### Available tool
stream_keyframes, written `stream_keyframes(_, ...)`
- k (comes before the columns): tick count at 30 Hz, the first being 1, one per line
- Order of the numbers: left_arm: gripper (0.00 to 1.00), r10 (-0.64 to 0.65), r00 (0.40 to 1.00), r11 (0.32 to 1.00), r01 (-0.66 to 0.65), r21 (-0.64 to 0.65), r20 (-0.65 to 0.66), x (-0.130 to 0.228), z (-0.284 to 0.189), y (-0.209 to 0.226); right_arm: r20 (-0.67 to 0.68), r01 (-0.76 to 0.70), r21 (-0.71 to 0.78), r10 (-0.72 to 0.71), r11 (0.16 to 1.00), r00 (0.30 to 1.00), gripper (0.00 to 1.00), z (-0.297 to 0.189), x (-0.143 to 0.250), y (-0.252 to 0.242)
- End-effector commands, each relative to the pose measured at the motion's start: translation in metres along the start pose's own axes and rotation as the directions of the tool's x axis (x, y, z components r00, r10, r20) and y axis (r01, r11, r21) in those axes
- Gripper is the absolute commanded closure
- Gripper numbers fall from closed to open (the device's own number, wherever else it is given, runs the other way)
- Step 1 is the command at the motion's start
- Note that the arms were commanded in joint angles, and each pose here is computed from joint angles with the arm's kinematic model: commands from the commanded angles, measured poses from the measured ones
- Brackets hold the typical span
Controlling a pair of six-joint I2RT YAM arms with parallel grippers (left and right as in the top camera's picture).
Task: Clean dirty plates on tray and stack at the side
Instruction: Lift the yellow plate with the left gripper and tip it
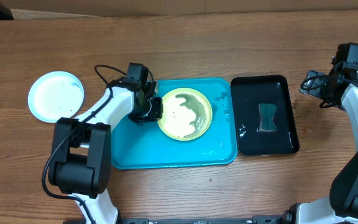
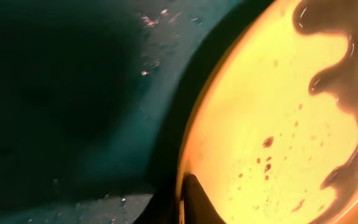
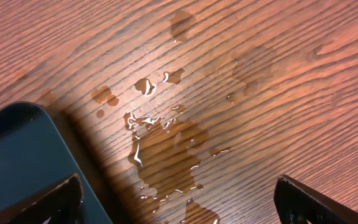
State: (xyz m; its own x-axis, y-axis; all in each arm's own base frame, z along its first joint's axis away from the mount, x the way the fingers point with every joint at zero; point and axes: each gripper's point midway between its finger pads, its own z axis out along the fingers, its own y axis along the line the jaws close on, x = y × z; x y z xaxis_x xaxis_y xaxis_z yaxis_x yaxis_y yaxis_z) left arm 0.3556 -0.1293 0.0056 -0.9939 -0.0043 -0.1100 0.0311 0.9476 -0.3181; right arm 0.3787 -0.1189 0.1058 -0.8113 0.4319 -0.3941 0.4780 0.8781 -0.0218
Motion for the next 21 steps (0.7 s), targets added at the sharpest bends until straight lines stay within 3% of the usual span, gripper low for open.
stream_keyframes(1,0.96,-0.016,0.999,0.999,0.014,-0.040,-0.036,0.012,0.012,0.005,0.015,-0.014,0.001,0.014,1.000,1.000,0.00,-0.002,-0.005,-0.001)
stream_keyframes(10,0.96,-0.037,0.998,0.998,0.034,-0.056,-0.053,0.008,-0.007,0.003,0.015,-0.014,0.000,0.014,1.000,1.000,0.00,-0.002,-0.005,-0.001)
stream_keyframes(16,0.96,-0.026,1.000,0.999,0.026,-0.046,-0.005,-0.020,-0.044,-0.015,0.015,-0.014,0.000,0.014,1.000,1.000,0.00,-0.002,-0.005,-0.001)
stream_keyframes(21,0.96,-0.036,0.998,0.993,0.040,-0.110,0.046,-0.042,-0.082,-0.021,0.015,-0.014,0.001,0.014,1.000,1.000,0.00,-0.002,-0.005,-0.001)
